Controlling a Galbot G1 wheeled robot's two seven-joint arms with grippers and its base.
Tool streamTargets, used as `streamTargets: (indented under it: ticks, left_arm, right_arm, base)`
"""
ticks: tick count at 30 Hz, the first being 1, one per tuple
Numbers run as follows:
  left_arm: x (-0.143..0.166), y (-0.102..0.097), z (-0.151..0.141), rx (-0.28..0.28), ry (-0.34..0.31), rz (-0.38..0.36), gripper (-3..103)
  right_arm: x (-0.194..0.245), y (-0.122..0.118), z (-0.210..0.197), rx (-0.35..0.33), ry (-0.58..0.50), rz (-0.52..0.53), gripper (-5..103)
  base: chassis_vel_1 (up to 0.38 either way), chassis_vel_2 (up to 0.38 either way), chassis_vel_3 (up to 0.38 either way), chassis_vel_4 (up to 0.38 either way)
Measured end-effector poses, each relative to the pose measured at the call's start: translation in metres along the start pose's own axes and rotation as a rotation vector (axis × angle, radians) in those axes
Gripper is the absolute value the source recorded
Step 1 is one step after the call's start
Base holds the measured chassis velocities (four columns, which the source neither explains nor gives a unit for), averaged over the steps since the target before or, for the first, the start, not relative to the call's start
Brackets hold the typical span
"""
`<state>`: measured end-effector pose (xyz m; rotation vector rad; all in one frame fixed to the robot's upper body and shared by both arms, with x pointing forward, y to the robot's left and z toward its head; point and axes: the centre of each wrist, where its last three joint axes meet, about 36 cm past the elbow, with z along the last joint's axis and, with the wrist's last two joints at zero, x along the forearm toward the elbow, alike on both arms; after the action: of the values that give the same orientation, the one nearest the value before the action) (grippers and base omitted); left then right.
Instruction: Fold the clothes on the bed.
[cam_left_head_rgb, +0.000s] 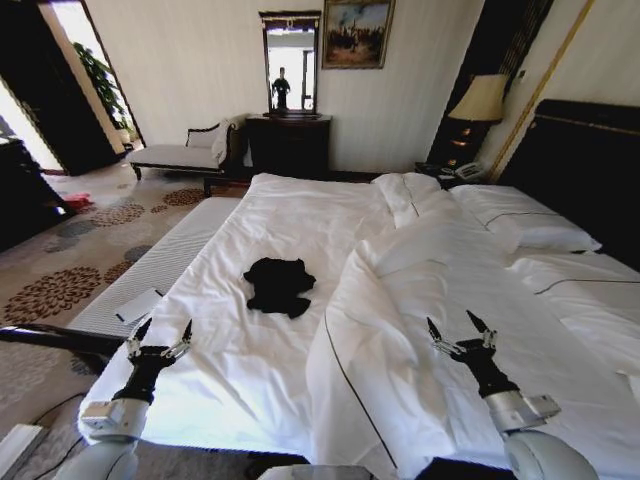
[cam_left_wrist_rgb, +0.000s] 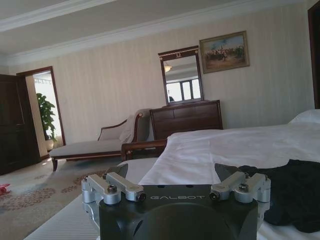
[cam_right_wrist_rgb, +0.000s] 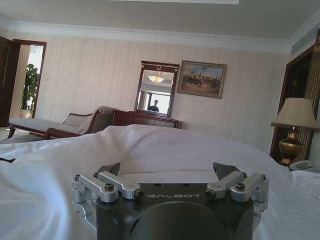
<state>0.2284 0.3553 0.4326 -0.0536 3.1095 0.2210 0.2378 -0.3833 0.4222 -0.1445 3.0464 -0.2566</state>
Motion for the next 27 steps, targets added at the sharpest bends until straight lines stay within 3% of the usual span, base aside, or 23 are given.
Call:
streamTargets:
  ticks: [15, 19, 27]
  left_arm:
    - [0.0, -0.001, -0.003, -0.001, -0.008, 0.003, 99]
    - [0.004, 0.001, -0.005, -0.001, -0.008, 0.0, 99]
    - [0.009, -0.001, -0.004, 0.009, -0.009, -0.003, 99]
  right_arm:
    - [0.011, 0.0, -0.023, 0.01, -0.024, 0.023, 100]
    - [0.035, 0.001, -0.024, -0.032, -0.024, 0.012, 100]
    - [0.065, 0.009, -0.021, -0.05, -0.029, -0.026, 100]
  base:
    - [0.029, 0.146, -0.014, -0.153]
    - [-0.01, 0.017, -0.003, -0.031]
    - [0.0, 0.0, 0.0, 0.0]
